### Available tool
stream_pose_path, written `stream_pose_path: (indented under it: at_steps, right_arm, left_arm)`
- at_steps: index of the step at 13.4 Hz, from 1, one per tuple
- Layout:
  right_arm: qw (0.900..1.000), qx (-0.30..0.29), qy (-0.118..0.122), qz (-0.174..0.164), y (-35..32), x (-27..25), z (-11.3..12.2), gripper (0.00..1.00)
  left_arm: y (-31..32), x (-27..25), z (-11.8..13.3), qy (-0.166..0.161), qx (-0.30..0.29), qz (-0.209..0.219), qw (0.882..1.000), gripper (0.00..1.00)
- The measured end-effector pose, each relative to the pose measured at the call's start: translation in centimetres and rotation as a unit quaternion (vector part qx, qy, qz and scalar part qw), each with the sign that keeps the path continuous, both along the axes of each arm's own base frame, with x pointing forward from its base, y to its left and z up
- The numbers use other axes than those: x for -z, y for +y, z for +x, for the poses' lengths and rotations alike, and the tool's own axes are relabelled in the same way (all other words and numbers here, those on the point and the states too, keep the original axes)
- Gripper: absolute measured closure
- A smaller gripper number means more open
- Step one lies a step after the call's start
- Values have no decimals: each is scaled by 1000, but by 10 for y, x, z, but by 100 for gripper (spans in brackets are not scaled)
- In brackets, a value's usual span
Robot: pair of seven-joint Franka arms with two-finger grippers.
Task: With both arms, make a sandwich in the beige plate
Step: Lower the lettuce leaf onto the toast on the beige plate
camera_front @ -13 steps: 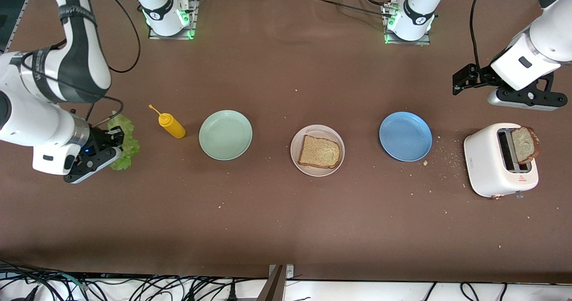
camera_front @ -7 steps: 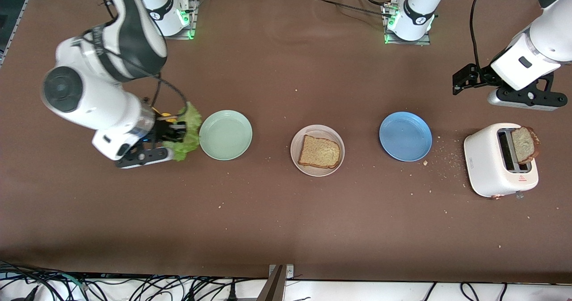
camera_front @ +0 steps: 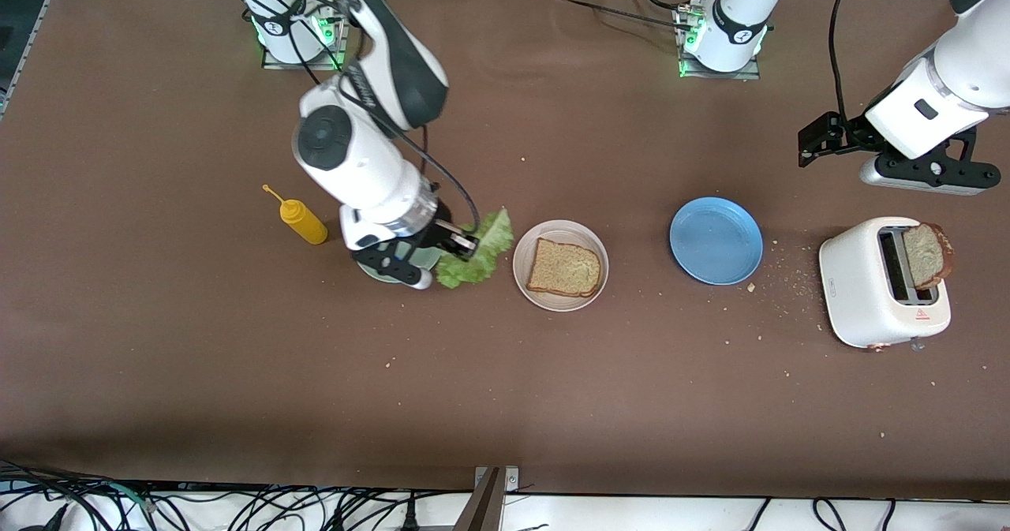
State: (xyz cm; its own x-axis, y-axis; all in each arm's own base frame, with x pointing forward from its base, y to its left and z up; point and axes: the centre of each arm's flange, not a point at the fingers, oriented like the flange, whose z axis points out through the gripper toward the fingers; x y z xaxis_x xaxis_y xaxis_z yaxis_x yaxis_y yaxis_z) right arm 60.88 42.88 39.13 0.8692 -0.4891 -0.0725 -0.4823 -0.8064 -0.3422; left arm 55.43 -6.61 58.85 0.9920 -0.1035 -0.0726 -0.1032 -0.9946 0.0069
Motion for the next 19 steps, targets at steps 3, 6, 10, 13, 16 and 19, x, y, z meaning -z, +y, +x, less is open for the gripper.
stream_pose_path:
  at_steps: [3,6,10,13,16,19]
  right_arm:
    - [994,99,-26,41,51,58,-9,90]
    - [984,162,-17,65,91,111,-22,90]
    - [982,175,22,65,106,148,-34,90]
    - [983,172,37,51,105,157,-36,90]
    - [983,169,45,47,108,164,-40,90]
    - [984,167,49,43,110,173,-44,90]
  left_arm:
    - [0,0,0,0,0,0,1000,0]
    - [0,0,0,0,0,0,1000,0]
    - [0,0,0,0,0,0,1000,0]
    - [0,0,0,0,0,0,1000,0]
    - [0,0,0,0,0,0,1000,0]
    - [0,0,0,0,0,0,1000,0]
